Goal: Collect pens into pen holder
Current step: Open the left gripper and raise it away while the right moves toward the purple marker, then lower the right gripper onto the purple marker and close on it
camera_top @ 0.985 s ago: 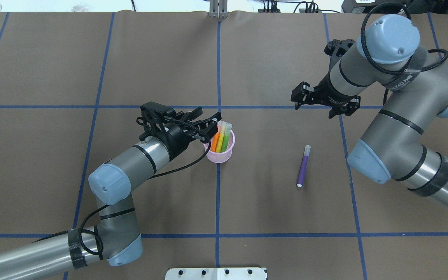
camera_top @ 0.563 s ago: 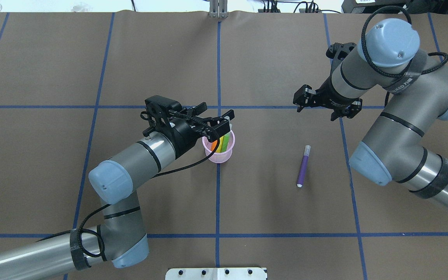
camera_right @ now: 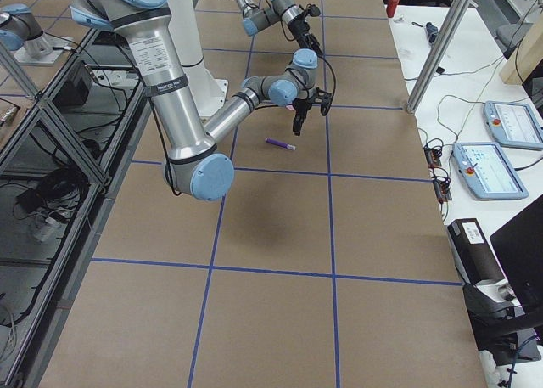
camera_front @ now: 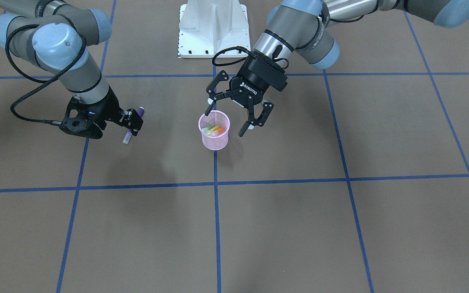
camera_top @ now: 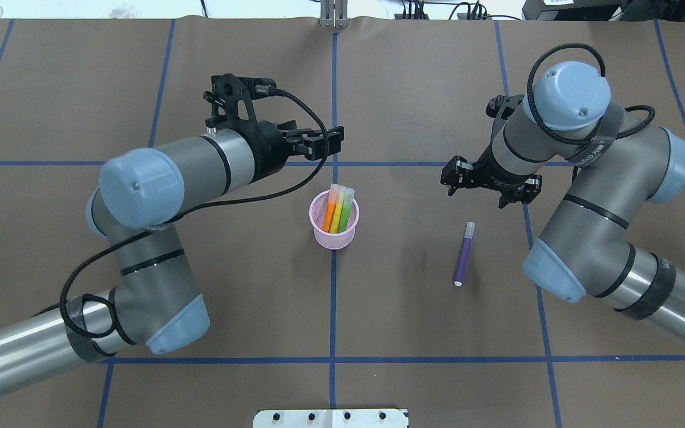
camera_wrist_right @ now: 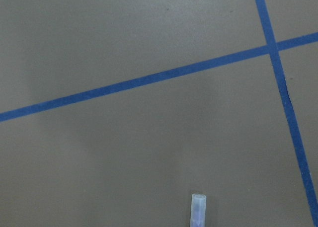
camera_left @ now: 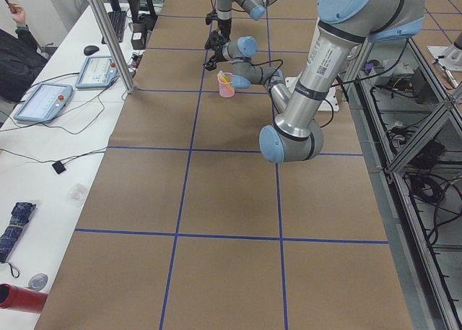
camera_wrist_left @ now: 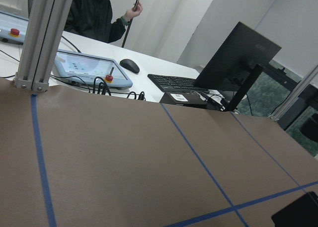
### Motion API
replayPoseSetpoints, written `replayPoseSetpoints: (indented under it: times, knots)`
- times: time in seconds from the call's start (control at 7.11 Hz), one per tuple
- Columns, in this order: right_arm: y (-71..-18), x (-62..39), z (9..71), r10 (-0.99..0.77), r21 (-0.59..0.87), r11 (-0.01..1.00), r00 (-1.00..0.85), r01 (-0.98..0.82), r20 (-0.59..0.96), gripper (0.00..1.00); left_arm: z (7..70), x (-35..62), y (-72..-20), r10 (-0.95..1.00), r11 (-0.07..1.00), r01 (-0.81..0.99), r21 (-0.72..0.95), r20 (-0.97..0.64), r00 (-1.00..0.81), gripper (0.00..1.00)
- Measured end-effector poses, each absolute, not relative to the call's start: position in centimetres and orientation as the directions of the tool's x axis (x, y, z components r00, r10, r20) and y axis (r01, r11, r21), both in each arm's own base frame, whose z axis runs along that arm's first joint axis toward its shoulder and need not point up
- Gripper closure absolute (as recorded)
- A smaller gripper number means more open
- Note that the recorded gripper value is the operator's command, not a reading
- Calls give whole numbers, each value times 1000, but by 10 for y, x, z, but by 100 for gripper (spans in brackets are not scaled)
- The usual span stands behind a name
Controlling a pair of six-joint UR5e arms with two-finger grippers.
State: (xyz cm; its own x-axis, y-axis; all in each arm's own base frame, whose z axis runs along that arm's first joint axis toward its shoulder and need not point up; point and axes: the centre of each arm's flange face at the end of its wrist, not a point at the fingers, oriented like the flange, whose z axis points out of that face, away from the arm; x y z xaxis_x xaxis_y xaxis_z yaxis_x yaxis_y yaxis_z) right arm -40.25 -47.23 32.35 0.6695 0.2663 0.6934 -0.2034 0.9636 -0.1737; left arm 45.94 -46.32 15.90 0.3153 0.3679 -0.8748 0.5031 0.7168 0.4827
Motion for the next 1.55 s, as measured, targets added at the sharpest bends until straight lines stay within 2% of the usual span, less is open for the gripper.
replayPoseSetpoints:
  times: [0.42, 0.84, 1.13, 1.41, 1.55]
  knots:
    - [-459, -426, 349, 322, -239, 946, 695, -218, 643, 2, 173, 404, -517, 272, 836, 363, 412, -885, 377, 1]
    - [-451, -441, 365, 306, -242, 951, 714, -194, 629, 4, 179, 392, -528, 252, 854, 339, 394, -885, 392, 1]
    - [-454, -453, 379, 294, -232, 955, 700, -185, 651, 9, 181, 391, -531, 251, 854, 339, 395, -882, 398, 2]
    - [-457, -458, 386, 290, -228, 956, 688, -184, 665, 23, 182, 391, -532, 250, 853, 339, 396, -882, 400, 3]
    - [-456, -458, 387, 292, -229, 956, 688, -184, 665, 22, 182, 391, -533, 250, 853, 339, 396, -881, 401, 3]
